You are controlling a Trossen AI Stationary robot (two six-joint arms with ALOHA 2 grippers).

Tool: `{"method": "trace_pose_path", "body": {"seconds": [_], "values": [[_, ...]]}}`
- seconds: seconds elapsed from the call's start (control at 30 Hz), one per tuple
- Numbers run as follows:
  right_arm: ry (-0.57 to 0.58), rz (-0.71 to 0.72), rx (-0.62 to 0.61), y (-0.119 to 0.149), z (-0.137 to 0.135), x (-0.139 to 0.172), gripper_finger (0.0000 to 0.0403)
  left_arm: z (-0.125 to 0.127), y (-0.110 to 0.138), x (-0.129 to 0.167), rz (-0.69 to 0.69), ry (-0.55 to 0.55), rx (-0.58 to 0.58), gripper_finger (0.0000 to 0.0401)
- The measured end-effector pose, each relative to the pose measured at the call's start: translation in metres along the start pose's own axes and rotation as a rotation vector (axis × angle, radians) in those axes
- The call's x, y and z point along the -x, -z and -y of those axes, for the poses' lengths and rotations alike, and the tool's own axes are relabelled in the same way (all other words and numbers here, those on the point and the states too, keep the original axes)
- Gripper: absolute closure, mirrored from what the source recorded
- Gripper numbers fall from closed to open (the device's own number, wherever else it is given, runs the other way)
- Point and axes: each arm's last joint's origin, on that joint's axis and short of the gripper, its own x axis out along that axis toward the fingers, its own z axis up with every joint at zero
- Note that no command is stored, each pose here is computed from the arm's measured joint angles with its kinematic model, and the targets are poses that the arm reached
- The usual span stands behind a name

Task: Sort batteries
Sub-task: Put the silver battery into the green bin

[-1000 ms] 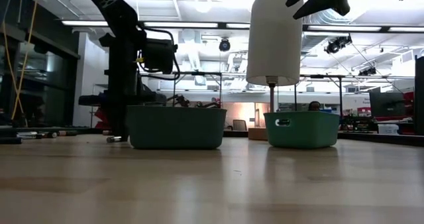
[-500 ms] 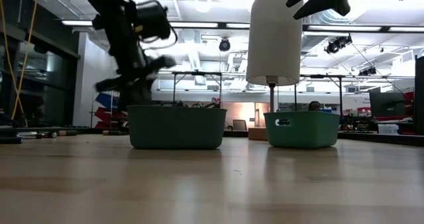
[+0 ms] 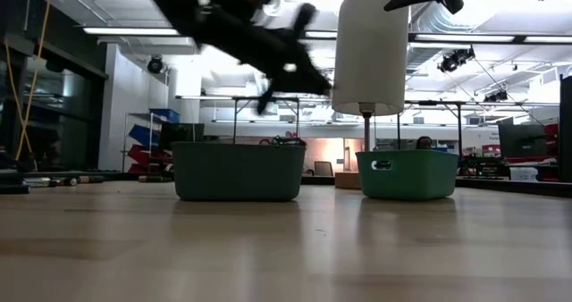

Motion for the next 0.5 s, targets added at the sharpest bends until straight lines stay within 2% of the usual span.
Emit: {"method": "trace_pose_path", "body": {"seconds": [0.13,0.23,0.33,0.5], "values": [[0.005,0.027,-0.015,-0.002,-0.001,0.000,0.0229,0.021,-0.003,-0.041,-0.032,0.097,-0.115,0.0383],[0.000,0.026,-0.021,-0.002,-0.001,0.000,0.0229,0.030,-0.011,-0.060,-0.028,0.105,-0.127,0.0355],[-0.005,0.022,-0.023,-0.002,-0.001,0.000,0.0229,0.033,-0.020,-0.064,-0.079,0.091,-0.160,0.0311],[-0.008,0.021,-0.022,-0.002,-0.001,0.000,0.0229,0.022,-0.027,-0.050,-0.213,-0.026,-0.242,0.0237]]}}
